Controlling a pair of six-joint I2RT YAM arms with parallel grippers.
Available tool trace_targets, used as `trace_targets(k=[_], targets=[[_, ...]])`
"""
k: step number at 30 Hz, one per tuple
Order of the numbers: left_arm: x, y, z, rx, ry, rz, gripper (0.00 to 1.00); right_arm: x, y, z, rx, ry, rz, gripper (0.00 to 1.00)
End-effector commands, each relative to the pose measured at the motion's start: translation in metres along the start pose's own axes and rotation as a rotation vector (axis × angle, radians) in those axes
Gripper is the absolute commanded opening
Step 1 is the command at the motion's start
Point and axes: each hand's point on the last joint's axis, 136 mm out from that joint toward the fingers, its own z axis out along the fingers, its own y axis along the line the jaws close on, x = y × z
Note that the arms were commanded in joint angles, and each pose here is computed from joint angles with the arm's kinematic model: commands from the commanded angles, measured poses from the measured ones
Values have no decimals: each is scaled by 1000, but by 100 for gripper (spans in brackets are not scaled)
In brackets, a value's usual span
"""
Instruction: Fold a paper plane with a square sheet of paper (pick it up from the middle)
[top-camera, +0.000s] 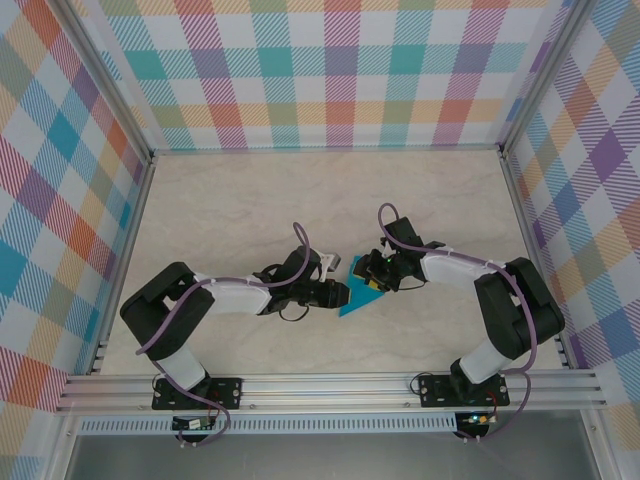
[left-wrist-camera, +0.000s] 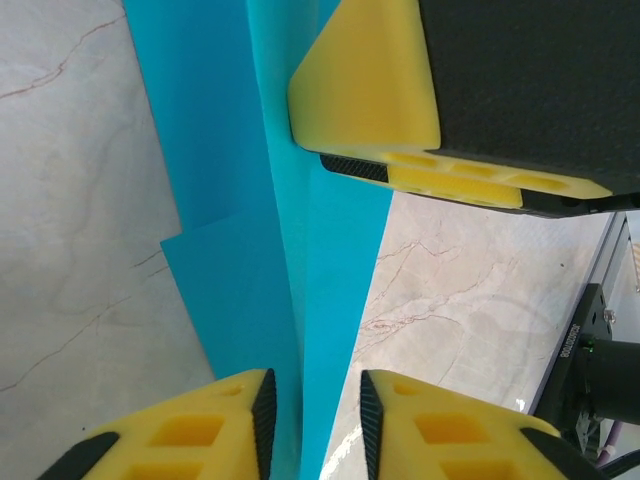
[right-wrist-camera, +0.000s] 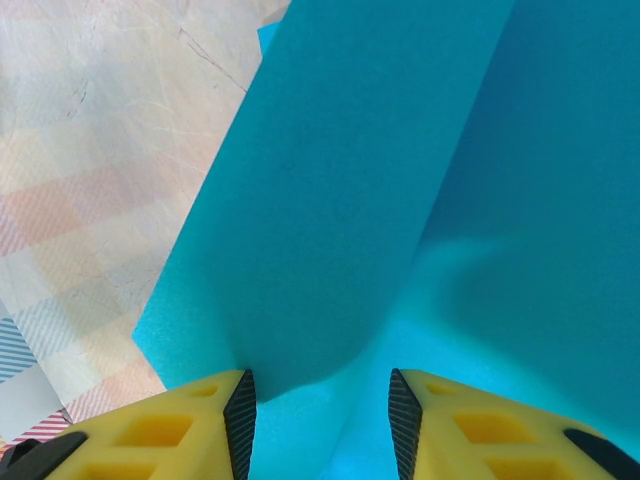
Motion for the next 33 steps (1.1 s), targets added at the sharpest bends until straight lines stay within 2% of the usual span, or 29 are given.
trace_targets(k=[1, 7, 12, 20, 29, 33], targets=[[3, 1, 3, 10, 32, -22, 26, 1, 0, 1, -6, 10, -13, 42], [11, 7, 4, -7, 54, -35, 22, 1, -2, 1, -1, 9, -11, 42], [11, 1, 8, 30, 61, -39, 13, 2, -2, 1, -2, 13, -8, 41], [8, 5, 14, 19, 58, -46, 13, 8, -9, 0, -2, 20, -8, 41], [6, 0, 10, 21, 37, -63, 17, 12, -15, -3, 8, 7, -8, 41], [5, 5, 2, -22, 13, -37, 6, 12, -10, -9, -17, -7, -15, 41]])
